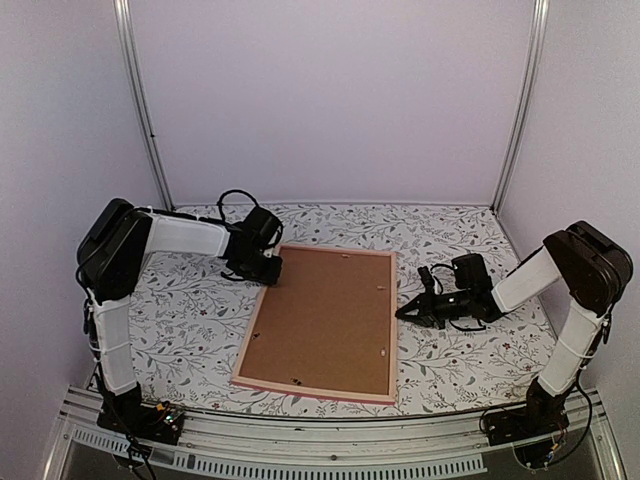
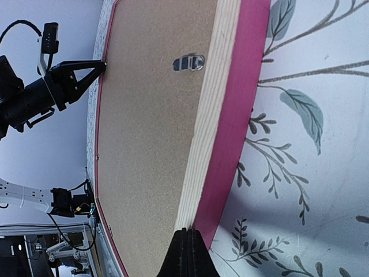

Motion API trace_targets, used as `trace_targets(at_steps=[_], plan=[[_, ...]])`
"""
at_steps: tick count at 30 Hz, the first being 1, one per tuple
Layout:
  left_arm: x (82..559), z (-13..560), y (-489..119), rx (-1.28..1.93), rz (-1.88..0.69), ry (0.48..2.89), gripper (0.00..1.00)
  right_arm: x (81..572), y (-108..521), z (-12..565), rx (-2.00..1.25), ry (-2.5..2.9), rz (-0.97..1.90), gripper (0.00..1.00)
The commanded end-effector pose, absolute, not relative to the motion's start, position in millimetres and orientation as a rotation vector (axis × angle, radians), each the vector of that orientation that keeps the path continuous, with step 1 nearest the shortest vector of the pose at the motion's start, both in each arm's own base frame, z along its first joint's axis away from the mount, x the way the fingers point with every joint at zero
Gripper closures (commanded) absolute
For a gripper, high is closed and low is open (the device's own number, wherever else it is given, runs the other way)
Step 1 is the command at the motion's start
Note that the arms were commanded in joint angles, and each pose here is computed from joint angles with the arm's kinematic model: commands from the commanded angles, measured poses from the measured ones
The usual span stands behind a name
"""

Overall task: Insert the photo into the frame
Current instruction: Press the fastener onto the backboard.

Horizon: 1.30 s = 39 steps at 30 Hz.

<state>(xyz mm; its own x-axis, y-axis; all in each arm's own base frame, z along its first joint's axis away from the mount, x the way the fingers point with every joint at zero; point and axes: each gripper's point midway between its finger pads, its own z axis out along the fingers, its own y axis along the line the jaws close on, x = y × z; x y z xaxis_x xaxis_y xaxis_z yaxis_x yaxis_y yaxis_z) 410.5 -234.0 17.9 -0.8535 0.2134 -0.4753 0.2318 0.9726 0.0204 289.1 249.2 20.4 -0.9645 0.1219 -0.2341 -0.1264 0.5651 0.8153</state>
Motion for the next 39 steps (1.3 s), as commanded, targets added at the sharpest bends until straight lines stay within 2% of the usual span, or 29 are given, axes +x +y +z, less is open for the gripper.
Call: trace_targets(at_steps=[1,5,8,11,13,15,18,22,25,39], plan=[[368.1,-27.9,-200.9,0.466,0.161,2.786,0.89,259.5,225.9,-32.1,0.122,2.780,1.154,1.00],[369.9,-27.7,-200.2,0.497,0.196,2.758,0.96,260.8,224.9,-30.7,0.116,2.780,1.139,1.00],[375.5,-19.6,-212.0,0.498,0.097,2.719,0.97,261.5,224.0,-30.6,0.117,2.784,1.127,1.00],[378.4,-10.1,-232.5,0.484,-0.078,2.702,0.87,261.2,222.6,-31.0,0.113,2.792,1.111,1.00],[380.5,-4.6,-238.6,0.456,-0.140,2.699,0.75,262.6,222.1,-29.7,0.111,2.790,1.102,1.00],[382.6,1.2,-239.7,0.423,-0.169,2.693,0.68,263.8,222.0,-28.9,0.106,2.788,1.096,1.00],[389.0,11.7,-233.9,0.350,-0.180,2.678,0.61,265.7,223.2,-28.1,0.098,2.786,1.099,1.00],[396.0,19.9,-226.9,0.281,-0.204,2.668,0.58,267.9,225.0,-29.1,0.091,2.791,1.102,1.00],[399.8,18.7,-220.2,0.245,-0.185,2.674,0.58,269.6,226.4,-29.5,0.084,2.798,1.101,1.00],[409.0,5.9,-210.2,0.142,-0.210,2.710,0.70,270.1,225.5,-34.7,0.095,2.818,1.085,1.00]])
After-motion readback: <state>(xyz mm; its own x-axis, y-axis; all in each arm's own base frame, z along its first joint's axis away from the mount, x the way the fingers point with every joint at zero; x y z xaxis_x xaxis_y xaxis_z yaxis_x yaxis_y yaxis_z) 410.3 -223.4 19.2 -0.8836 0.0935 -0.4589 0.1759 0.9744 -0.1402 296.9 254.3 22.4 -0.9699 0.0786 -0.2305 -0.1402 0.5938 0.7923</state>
